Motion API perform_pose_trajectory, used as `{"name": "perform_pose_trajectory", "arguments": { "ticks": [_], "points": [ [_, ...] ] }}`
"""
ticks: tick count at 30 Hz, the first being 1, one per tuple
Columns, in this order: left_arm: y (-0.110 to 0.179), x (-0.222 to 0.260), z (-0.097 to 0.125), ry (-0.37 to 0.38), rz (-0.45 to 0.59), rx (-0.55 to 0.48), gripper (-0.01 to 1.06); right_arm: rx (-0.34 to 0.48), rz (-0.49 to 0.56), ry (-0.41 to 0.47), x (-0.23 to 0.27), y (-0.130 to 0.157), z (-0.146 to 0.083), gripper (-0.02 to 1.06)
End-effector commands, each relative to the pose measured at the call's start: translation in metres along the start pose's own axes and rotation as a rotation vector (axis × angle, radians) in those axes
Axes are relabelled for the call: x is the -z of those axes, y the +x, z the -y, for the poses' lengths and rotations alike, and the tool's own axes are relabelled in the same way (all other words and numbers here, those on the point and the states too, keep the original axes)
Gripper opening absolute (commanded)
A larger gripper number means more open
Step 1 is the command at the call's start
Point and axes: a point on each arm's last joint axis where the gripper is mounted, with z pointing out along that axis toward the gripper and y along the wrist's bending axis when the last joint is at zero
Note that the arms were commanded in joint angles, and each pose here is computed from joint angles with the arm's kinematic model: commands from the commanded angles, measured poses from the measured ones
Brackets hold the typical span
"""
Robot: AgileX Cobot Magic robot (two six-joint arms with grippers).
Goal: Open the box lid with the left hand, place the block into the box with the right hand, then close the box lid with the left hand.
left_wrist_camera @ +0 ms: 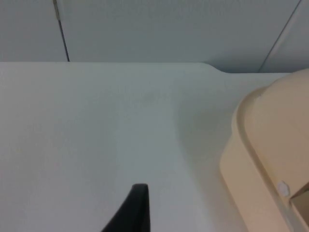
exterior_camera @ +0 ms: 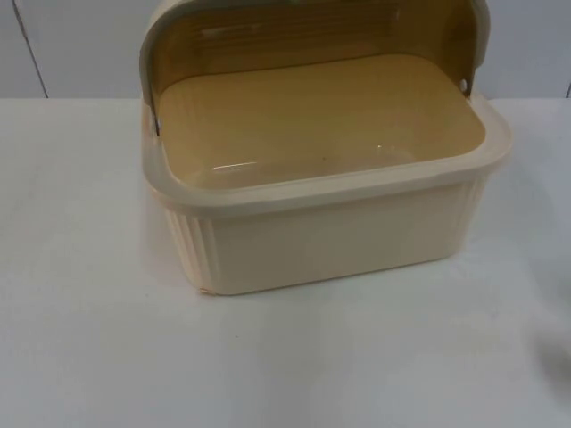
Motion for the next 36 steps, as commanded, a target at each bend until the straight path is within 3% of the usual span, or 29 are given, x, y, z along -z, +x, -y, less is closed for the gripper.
{"name": "perform_pose_trajectory", "arguments": {
  "ticks": [1,4,7,8,12,13,15,18,24,27,29,36],
  "points": [
    [0.001,-0.001,-0.001,0.003,-0.001,0.012,1.05,0.017,0.022,-0.004,0.0,-0.004,-0.002,1.0],
    [0.001,-0.001,-0.001,0.003,-0.001,0.012,1.05,0.026,0.027,-0.003,0.0,-0.004,-0.002,0.96],
    [0.001,-0.001,-0.001,0.003,-0.001,0.012,1.05,0.026,0.031,-0.005,0.0,-0.005,-0.002,0.78],
    [0.001,-0.001,-0.001,0.003,-0.001,0.012,1.05,0.026,0.031,-0.005,0.0,-0.005,-0.002,0.78],
    [0.001,-0.001,-0.001,0.002,0.001,0.012,1.05,0.022,0.029,-0.003,0.0,-0.005,-0.001,0.37],
    [0.001,-0.001,-0.001,0.002,0.001,0.012,1.05,0.022,0.029,-0.003,0.0,-0.005,-0.001,0.37],
    [0.001,-0.001,-0.001,0.002,0.001,0.012,1.05,0.019,0.026,-0.002,0.0,-0.004,-0.001,0.17],
    [0.001,-0.001,-0.001,0.002,0.001,0.012,1.05,-0.001,0.012,0.003,0.001,-0.004,-0.001,0.0],
    [0.001,-0.001,-0.001,0.002,0.001,0.012,1.05,0.029,-0.028,0.033,0.006,-0.015,-0.001,0.0],
    [0.001,-0.001,-0.001,0.002,0.0,0.012,1.05,0.054,0.025,0.045,0.026,-0.038,-0.003,0.0],
    [0.001,-0.001,-0.001,0.003,-0.002,0.012,1.05,0.052,0.119,0.041,0.055,-0.063,-0.007,0.0],
    [0.001,-0.001,-0.001,0.003,-0.002,0.012,1.05,0.08,0.27,0.048,0.124,-0.11,-0.012,0.0]
  ]
}}
